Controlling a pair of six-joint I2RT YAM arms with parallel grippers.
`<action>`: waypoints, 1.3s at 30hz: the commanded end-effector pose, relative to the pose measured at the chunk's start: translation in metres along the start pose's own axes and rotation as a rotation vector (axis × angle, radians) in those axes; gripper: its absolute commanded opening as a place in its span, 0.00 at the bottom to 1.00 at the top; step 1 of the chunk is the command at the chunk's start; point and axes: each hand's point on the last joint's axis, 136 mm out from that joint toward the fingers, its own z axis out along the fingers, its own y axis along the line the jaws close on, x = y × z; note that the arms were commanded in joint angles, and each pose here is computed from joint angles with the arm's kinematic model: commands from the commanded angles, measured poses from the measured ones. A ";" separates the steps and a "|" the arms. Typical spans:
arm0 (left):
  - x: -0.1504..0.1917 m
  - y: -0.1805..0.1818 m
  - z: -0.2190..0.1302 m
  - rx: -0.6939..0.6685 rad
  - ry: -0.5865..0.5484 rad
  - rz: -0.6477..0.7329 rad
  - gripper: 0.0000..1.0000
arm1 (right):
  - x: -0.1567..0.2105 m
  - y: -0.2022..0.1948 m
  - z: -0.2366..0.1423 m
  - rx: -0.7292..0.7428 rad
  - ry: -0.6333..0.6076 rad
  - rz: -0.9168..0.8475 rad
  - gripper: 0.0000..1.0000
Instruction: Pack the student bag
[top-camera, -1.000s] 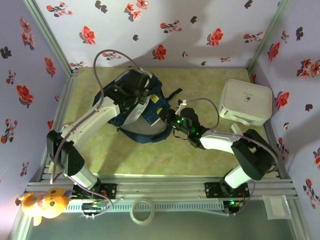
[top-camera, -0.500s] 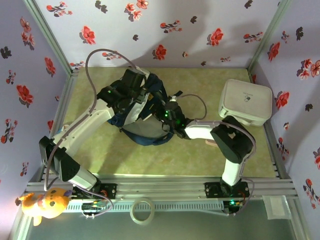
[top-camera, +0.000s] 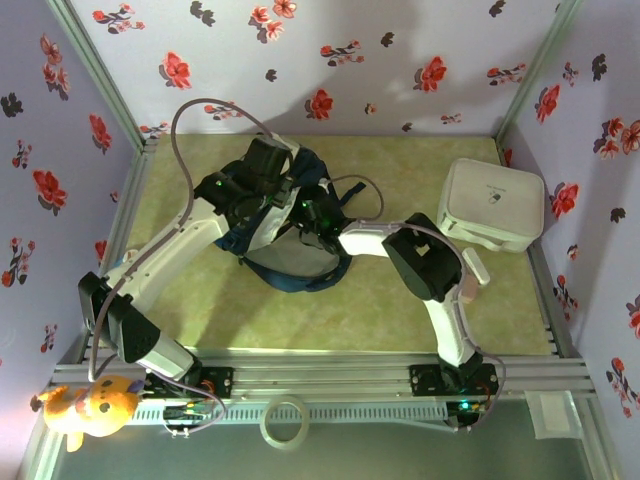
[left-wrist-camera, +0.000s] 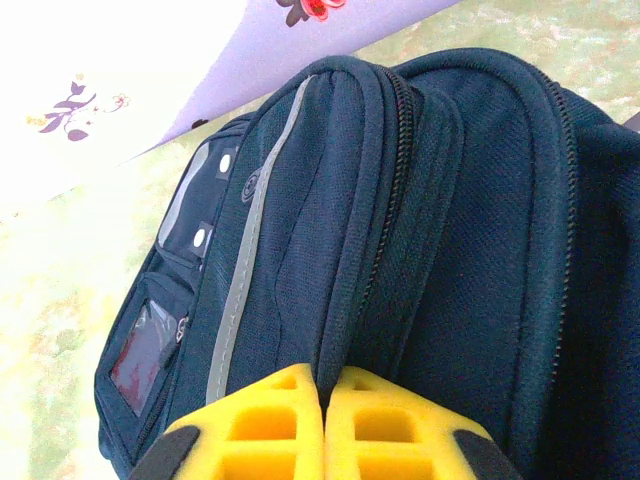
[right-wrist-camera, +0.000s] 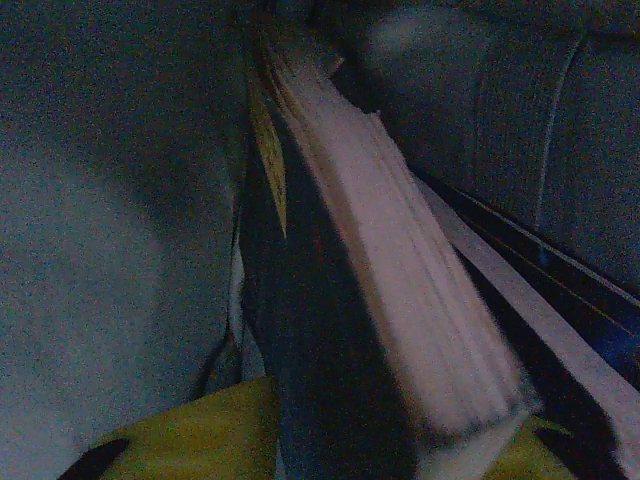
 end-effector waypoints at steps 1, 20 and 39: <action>-0.054 0.008 -0.022 -0.005 -0.191 -0.100 0.00 | -0.002 0.016 -0.002 -0.030 -0.001 0.001 0.39; -0.038 -0.021 0.022 0.072 -0.122 -0.170 0.00 | -0.031 -0.018 -0.139 -0.016 -0.102 -0.006 0.67; -0.034 -0.059 0.089 0.270 -0.058 -0.409 0.94 | -0.078 -0.083 -0.263 0.395 -0.388 -0.152 0.78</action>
